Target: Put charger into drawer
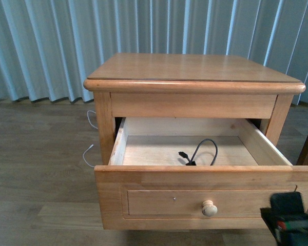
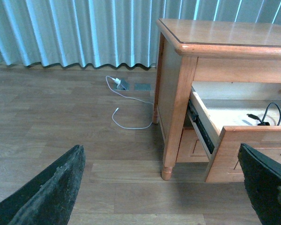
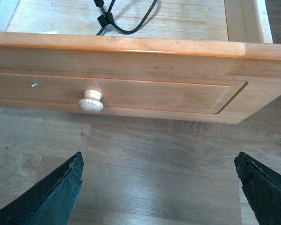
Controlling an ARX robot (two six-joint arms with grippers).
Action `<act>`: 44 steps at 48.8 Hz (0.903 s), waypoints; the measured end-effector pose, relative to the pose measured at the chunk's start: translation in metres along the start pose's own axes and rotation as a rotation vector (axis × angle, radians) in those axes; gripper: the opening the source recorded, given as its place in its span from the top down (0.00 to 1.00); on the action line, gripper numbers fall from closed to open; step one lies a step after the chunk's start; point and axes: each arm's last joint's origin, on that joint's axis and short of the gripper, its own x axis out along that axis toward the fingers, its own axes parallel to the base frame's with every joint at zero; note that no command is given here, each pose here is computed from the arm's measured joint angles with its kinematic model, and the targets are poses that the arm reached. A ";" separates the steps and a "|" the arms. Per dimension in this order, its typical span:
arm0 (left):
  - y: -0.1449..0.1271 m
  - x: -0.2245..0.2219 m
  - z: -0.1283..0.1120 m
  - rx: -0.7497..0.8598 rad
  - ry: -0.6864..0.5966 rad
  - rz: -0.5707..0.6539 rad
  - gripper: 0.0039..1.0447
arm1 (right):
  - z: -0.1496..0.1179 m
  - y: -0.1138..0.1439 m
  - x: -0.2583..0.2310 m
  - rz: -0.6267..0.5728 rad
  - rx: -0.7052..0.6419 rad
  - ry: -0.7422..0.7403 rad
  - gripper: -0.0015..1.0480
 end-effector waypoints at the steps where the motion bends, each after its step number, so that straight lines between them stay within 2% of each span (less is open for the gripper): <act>1: 0.000 0.000 0.000 0.000 0.000 0.000 0.05 | 0.001 0.002 0.006 -0.004 0.005 0.003 0.08; 24: 0.000 0.000 0.000 0.000 0.000 0.000 0.05 | 0.018 0.029 0.094 -0.093 0.078 -0.010 0.08; 44: 0.000 0.000 0.000 0.000 0.000 0.000 0.05 | 0.052 0.025 0.146 -0.135 0.126 -0.120 0.08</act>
